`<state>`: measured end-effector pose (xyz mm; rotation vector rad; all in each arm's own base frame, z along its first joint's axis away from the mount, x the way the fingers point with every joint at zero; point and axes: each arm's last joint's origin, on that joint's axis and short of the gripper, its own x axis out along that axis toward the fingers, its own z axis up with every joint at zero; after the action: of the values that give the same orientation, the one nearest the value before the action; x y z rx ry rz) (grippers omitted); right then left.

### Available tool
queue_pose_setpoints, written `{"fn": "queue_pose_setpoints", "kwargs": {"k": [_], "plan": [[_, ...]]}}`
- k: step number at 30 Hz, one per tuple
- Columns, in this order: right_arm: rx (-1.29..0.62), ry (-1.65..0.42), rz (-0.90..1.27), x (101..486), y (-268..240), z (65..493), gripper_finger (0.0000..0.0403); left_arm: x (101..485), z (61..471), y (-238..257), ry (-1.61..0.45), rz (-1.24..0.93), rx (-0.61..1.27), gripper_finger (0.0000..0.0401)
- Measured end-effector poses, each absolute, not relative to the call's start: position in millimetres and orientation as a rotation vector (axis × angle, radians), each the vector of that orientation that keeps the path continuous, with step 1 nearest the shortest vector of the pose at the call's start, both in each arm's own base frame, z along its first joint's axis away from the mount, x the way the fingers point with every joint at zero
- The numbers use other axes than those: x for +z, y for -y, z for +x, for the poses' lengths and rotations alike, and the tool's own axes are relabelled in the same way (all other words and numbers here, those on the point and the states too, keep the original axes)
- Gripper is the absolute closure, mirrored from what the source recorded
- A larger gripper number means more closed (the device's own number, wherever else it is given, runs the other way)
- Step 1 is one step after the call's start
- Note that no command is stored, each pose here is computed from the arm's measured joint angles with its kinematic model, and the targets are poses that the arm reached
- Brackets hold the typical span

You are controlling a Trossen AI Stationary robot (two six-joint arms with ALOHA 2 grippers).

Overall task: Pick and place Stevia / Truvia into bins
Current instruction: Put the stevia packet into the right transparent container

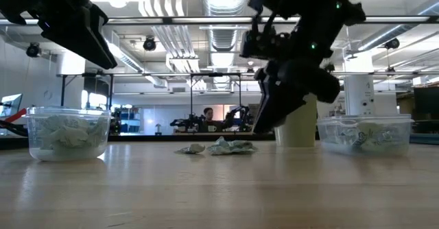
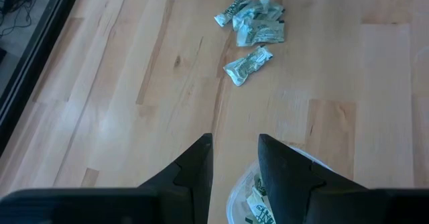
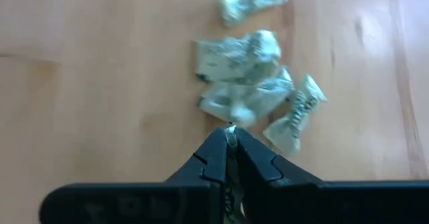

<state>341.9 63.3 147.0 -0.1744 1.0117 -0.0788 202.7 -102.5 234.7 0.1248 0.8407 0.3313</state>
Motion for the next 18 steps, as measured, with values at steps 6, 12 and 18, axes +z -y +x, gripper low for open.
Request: {"fn": "queue_pose_setpoints", "kwargs": {"k": [6, 12, 18], "plan": [[-0.041, -1.047, -0.186, 168.1, -87.1, 344.1, 0.039, 234.7, 202.7, 102.5, -0.841, 0.125, 0.331, 0.0299], [-0.075, -1.155, -0.168, 181.9, -104.7, 335.6, 0.039, 234.7, 202.7, 102.6, -0.841, 0.125, 0.331, 0.0299], [-0.271, -1.272, -0.177, 185.6, -111.6, 315.6, 0.039, 234.7, 202.7, 102.6, -0.841, 0.125, 0.331, 0.0299]]}}
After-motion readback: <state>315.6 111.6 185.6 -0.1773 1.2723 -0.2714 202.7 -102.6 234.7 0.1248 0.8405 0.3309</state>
